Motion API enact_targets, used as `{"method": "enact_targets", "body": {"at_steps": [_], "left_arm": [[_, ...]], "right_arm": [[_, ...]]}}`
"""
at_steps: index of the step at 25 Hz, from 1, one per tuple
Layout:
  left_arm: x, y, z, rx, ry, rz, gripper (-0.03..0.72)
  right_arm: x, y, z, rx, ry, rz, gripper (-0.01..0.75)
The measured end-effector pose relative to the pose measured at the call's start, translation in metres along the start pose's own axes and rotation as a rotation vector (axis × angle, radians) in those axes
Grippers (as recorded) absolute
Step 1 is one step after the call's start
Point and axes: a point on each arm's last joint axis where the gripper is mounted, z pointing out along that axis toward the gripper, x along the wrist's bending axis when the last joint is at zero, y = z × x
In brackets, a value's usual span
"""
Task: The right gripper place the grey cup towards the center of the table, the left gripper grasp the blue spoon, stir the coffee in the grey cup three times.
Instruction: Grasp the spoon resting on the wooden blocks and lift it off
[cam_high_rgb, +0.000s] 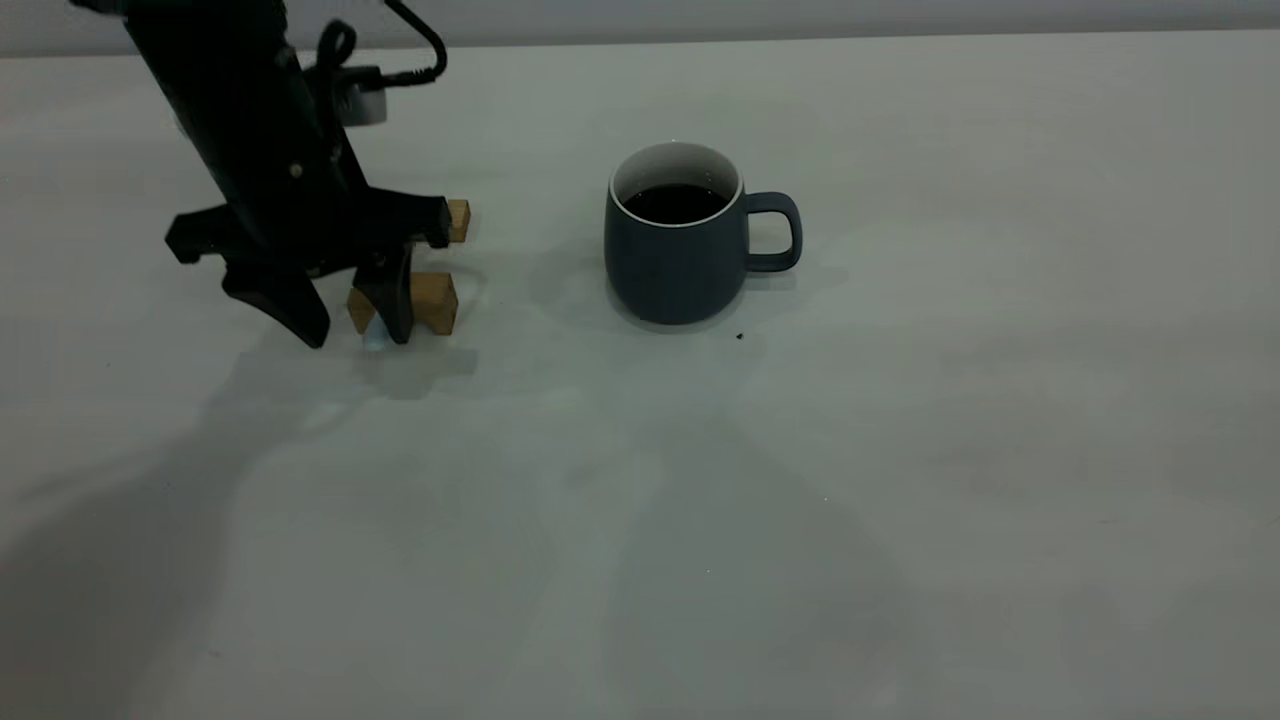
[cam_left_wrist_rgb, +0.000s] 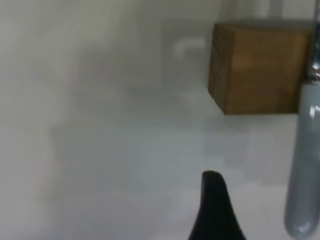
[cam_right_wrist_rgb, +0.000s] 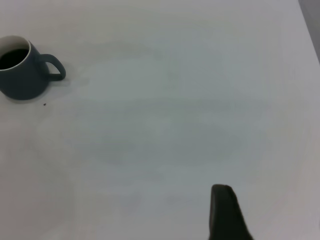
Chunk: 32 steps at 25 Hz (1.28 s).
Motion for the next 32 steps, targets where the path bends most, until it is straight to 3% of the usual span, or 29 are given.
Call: {"method": "enact_targets", "body": {"at_steps": [29, 32], "left_arm": [[-0.009, 0.006, 0.025, -0.012, -0.003, 0.004, 0.449], [-0.009, 0.005, 0.025, -0.005, -0.002, 0.004, 0.401]], "right_arm": [[0.000, 0.000, 0.000, 0.000, 0.000, 0.000, 0.483], [0.000, 0.000, 0.000, 0.000, 0.000, 0.000, 0.483]]}}
